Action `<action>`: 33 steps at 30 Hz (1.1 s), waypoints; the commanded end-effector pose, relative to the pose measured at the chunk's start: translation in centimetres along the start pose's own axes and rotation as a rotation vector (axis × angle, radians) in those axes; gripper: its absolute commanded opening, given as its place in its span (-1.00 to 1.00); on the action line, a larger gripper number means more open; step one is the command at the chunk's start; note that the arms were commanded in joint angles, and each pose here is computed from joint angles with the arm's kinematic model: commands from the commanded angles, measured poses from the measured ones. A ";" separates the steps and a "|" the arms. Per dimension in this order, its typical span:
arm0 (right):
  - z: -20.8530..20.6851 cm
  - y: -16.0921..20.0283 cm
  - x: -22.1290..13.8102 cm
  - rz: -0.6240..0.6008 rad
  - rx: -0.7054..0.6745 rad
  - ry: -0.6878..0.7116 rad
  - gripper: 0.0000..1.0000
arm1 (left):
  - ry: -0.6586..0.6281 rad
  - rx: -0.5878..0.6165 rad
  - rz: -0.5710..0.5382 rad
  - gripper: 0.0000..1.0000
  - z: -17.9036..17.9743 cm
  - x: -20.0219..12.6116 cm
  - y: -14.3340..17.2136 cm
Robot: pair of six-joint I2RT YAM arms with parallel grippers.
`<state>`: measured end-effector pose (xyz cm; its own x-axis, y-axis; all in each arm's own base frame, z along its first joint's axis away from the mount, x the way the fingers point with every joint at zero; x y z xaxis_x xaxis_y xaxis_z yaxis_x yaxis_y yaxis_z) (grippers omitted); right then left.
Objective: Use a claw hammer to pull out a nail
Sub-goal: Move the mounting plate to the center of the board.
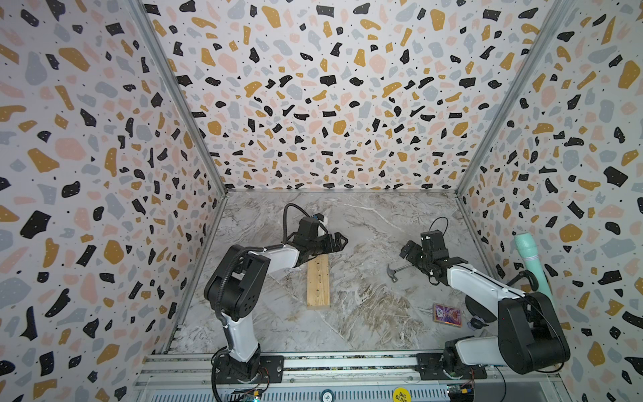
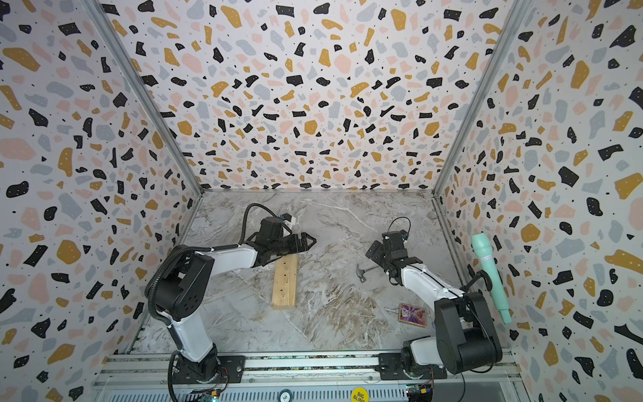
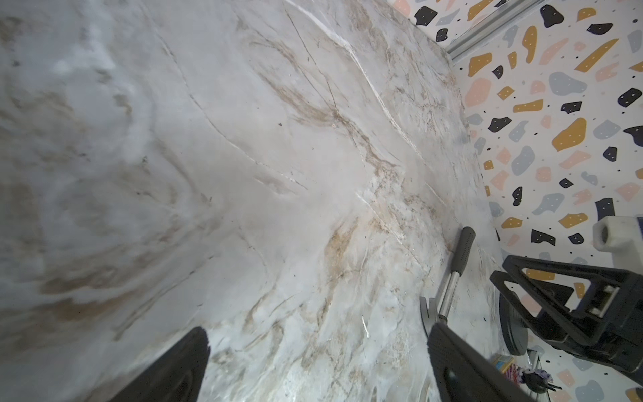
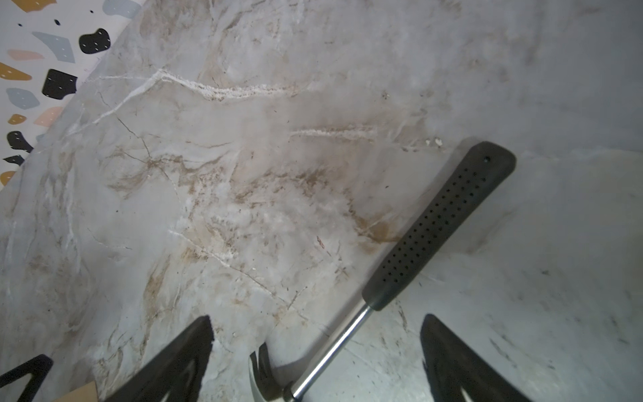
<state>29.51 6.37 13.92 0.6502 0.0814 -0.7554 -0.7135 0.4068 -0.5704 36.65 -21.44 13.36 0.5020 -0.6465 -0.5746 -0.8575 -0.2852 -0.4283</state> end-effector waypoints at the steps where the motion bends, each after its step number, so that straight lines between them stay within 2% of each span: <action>1: -0.4 -0.1 -0.4 -0.005 0.012 0.024 0.88 | -0.014 0.025 -0.127 1.00 -1.7 -2.7 -3.4; 4: -0.5 0.1 -0.1 0.009 0.013 0.036 0.88 | -0.032 0.026 -0.182 1.00 -2.0 -4.7 -4.6; 8: -0.4 0.3 0.5 0.027 0.026 0.029 0.85 | -0.121 0.042 -0.189 1.00 -1.2 -6.4 -4.3; 14: -0.2 0.1 1.3 0.053 0.027 0.032 0.69 | -0.217 0.025 -0.154 1.00 1.4 -9.1 -1.8; 21: -0.3 0.3 1.8 0.050 0.050 0.046 0.54 | -0.223 -0.034 -0.068 0.96 3.0 -11.5 2.7; 27: -0.3 0.3 2.4 0.057 0.065 0.055 0.38 | -0.395 -0.030 -0.099 0.96 5.2 -14.3 5.1; 33: -0.5 0.5 2.7 0.070 0.091 0.075 0.29 | -0.516 -0.011 -0.067 0.88 7.1 -14.6 6.3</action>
<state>29.99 6.39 10.32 0.5528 0.0582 -0.8313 -0.7564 0.4536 -0.4713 25.38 -9.79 15.40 0.5803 -0.2771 -0.7658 -0.8021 -0.3571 -0.4786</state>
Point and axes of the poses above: each gripper's point midway between its finger pads, its own x axis out along the fingers, its own z axis along the line the jaws close on, y = z × x, the point moved 8 cm from there along -x, back along the fingers, and after that the axes turned 9 degrees about -x, right-handed, at the moved point
